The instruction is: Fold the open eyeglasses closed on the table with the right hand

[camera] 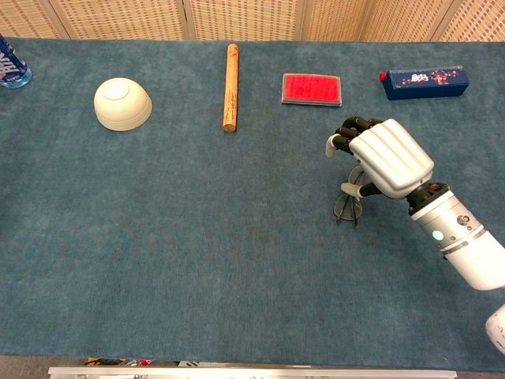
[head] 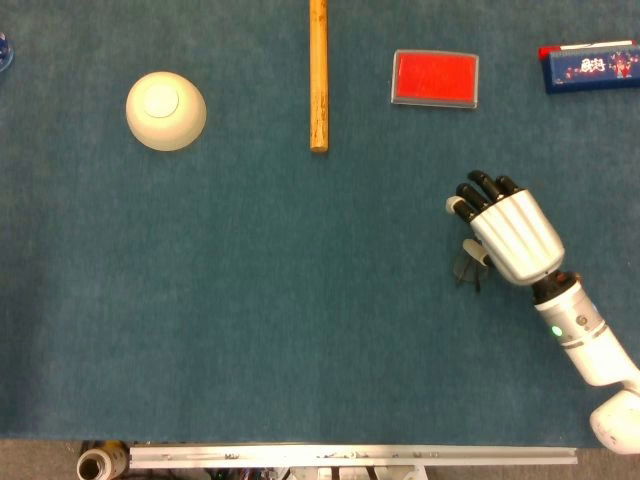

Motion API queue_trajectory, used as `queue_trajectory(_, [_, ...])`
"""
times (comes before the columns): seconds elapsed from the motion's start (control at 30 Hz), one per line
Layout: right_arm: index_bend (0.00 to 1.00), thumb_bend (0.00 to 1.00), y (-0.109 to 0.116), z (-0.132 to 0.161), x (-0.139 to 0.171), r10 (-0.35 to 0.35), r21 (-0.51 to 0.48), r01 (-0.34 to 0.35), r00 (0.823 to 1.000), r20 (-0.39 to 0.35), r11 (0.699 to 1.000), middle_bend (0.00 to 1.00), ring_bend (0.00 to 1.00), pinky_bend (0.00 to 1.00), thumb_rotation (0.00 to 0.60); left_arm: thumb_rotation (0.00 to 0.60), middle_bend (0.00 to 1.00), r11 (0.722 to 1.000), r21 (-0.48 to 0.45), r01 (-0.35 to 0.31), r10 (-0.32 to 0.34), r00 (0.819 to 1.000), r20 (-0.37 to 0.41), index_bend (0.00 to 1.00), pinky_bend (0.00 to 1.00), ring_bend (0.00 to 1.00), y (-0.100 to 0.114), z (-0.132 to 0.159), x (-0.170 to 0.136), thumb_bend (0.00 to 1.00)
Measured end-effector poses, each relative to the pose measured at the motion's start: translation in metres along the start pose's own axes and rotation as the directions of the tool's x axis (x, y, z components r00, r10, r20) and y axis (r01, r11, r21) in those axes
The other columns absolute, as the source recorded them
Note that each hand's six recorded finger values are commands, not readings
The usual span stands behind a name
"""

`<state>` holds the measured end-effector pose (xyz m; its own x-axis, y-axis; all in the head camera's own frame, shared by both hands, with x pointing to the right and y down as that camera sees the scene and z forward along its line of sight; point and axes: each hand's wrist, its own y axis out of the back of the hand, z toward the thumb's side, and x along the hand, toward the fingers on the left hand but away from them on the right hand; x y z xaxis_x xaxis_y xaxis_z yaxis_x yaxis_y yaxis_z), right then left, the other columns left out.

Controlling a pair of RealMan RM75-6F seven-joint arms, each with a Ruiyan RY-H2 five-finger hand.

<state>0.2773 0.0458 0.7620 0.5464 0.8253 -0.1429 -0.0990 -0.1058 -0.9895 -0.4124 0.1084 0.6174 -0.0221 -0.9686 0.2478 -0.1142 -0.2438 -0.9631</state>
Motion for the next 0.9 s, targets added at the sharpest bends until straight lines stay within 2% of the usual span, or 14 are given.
queue_trajectory(0.27, [0.46, 0.04, 0.008, -0.009, 0.001, -0.012, 0.023, 0.011, 1.000, 0.014, 1.000, 0.46, 0.28, 0.47, 0.600, 0.600, 0.34, 1.000, 0.005, 0.001, -0.001, 1.000, 0.003, 0.42, 0.32, 0.15, -0.001, 0.001, 0.000, 0.44])
queue_trajectory(0.9, [0.46, 0.04, -0.009, -0.015, 0.001, 0.036, 0.038, -0.038, 0.999, 0.038, 0.999, 0.46, 0.28, 0.47, 0.600, 0.600, 0.34, 1.000, -0.001, -0.005, 0.005, 1.000, 0.000, 0.42, 0.32, 0.15, 0.001, 0.000, -0.001, 0.44])
